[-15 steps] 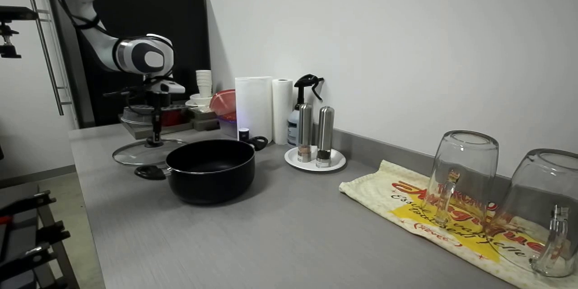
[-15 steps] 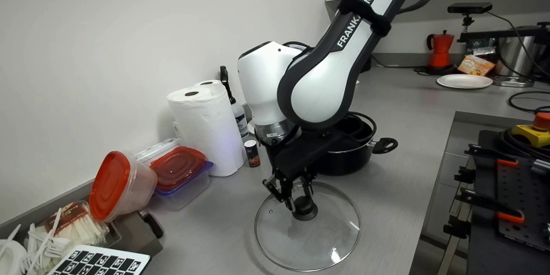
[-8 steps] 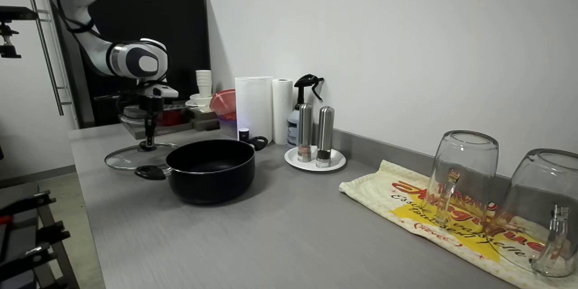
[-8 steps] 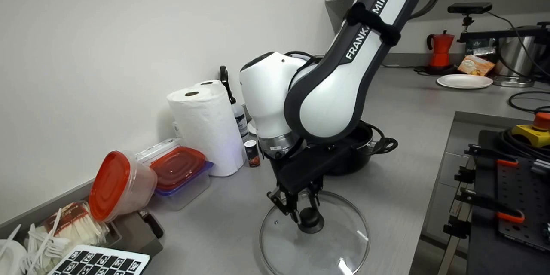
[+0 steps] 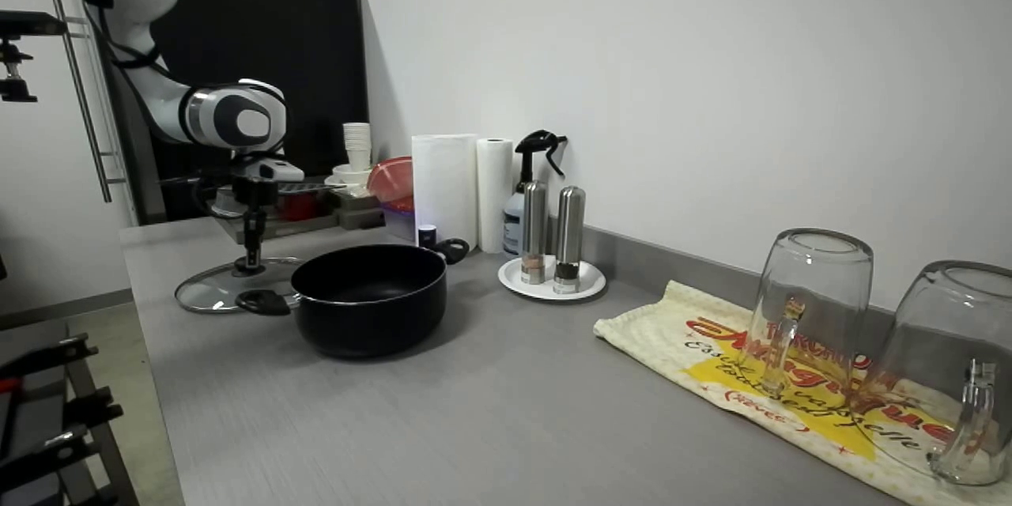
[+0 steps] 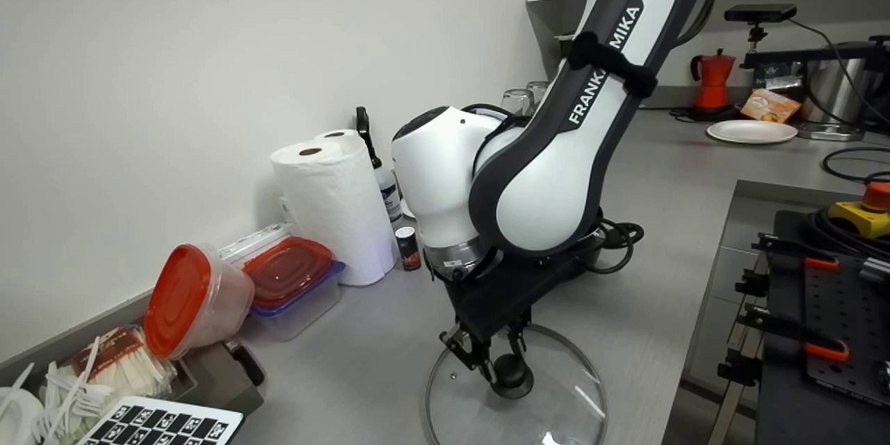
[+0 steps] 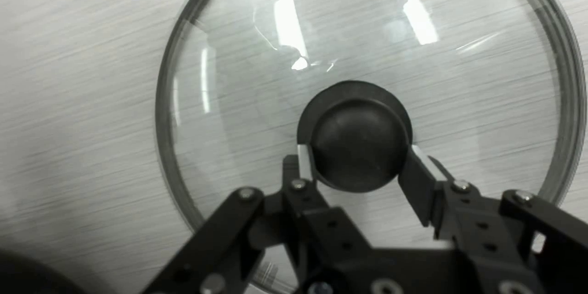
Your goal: Remove the glass lid from the black pot.
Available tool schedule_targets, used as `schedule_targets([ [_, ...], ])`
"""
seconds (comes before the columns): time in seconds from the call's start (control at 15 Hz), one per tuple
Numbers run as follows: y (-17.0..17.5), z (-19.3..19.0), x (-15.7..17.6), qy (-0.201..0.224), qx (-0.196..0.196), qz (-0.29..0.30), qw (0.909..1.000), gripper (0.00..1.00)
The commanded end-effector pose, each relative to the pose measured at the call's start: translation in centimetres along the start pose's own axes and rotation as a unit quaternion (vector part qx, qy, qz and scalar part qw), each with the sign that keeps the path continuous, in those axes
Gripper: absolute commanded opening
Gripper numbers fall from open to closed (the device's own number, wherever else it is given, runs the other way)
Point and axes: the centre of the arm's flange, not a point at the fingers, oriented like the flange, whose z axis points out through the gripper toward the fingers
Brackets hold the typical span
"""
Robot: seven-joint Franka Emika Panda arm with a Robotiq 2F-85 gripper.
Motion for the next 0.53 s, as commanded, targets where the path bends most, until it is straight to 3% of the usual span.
schedule_targets([
  [0.0,0.00,0.00,0.00,0.000,0.000,0.000,1.0000,0.71],
  [0.07,0.01,0.00,0.01,0.000,0.000,0.000,1.0000,0.50],
  [0.27,0.05,0.02,0.04,0.000,0.000,0.000,1.0000,0.70],
  [0.47,0.06,0.02,0.05,0.000,0.000,0.000,1.0000,0.72],
])
